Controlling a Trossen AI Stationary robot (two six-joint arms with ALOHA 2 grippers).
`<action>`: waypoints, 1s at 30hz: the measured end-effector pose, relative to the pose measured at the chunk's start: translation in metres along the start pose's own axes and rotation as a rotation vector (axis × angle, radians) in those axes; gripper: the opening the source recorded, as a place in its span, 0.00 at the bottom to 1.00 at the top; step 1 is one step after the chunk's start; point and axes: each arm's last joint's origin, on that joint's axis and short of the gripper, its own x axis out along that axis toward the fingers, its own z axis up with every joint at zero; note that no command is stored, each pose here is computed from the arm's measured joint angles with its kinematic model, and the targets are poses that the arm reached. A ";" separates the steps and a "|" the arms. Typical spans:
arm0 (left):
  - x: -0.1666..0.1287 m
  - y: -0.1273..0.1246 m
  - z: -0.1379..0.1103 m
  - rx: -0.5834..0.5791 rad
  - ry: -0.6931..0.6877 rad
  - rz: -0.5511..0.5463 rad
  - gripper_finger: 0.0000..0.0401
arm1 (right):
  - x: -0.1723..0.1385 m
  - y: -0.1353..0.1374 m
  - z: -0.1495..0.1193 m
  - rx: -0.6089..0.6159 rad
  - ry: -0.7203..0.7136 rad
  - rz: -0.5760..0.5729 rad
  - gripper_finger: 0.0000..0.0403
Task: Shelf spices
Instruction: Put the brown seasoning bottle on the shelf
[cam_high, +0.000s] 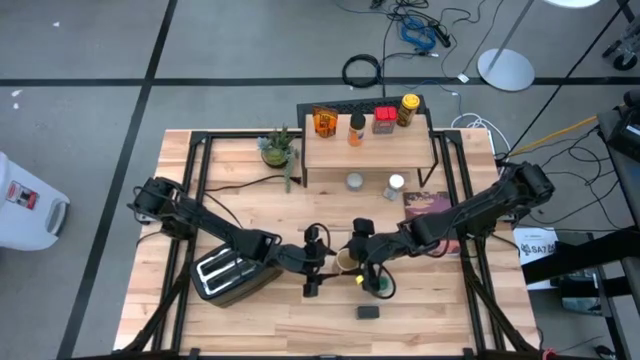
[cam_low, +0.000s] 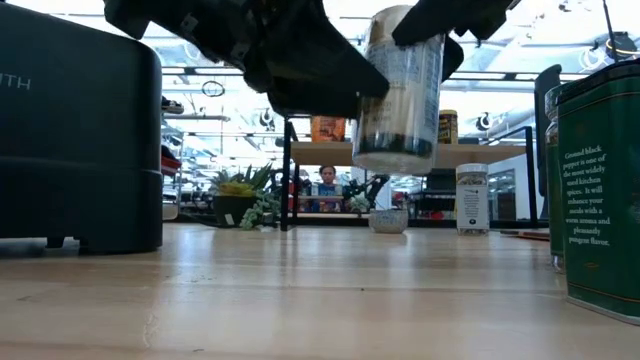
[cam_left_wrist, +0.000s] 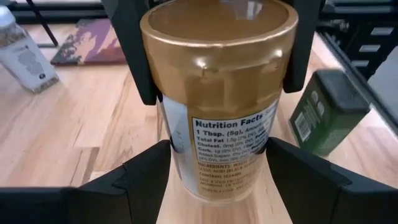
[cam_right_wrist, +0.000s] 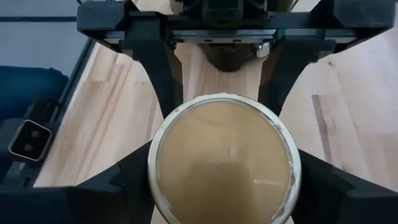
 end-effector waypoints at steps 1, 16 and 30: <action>-0.001 0.000 0.001 -0.002 -0.009 0.001 0.68 | -0.002 0.000 0.001 0.001 -0.007 -0.001 0.65; -0.003 0.011 0.018 -0.021 -0.120 -0.011 0.68 | -0.029 -0.006 0.015 0.018 -0.096 -0.016 0.65; -0.003 0.012 0.022 -0.024 -0.162 -0.050 0.68 | -0.029 -0.011 0.020 0.018 -0.132 -0.016 0.65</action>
